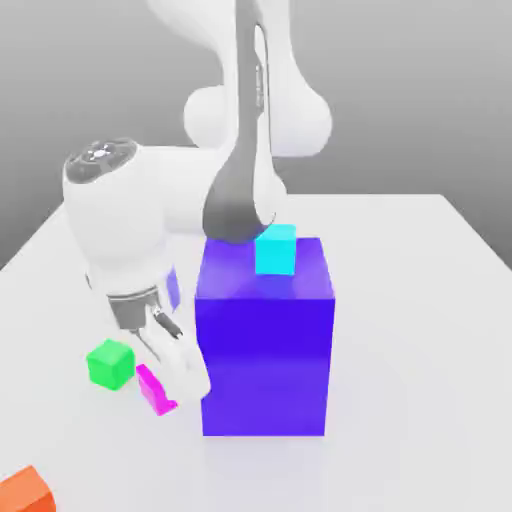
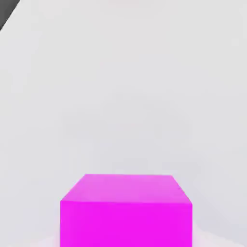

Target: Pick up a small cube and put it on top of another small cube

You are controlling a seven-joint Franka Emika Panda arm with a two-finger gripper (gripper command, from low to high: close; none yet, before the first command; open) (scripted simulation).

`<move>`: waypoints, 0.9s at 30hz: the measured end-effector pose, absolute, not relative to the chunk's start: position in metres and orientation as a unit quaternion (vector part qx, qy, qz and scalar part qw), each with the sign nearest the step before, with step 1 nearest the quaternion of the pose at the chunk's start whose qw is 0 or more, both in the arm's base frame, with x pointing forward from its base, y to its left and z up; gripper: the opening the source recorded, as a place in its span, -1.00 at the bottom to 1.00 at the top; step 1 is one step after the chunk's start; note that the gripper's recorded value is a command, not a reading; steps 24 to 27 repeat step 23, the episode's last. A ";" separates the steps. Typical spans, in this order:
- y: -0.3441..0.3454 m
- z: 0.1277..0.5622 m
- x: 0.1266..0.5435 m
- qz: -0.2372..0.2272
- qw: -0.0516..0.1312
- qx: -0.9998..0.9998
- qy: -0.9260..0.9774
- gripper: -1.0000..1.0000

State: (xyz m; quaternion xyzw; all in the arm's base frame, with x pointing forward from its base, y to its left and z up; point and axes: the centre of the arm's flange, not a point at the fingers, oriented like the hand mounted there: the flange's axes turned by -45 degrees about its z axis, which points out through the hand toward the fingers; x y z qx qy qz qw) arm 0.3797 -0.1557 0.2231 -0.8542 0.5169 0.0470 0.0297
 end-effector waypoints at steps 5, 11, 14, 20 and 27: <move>-0.191 0.233 0.334 0.031 0.024 -0.789 0.613 -1.00; -0.218 0.242 0.278 0.011 0.013 -0.701 0.713 -1.00; -0.222 0.239 0.261 0.001 0.003 -0.673 0.740 -1.00; -0.223 0.190 0.260 -0.001 0.000 -0.669 0.743 -1.00; -0.222 0.182 0.259 -0.001 0.000 -0.670 0.743 1.00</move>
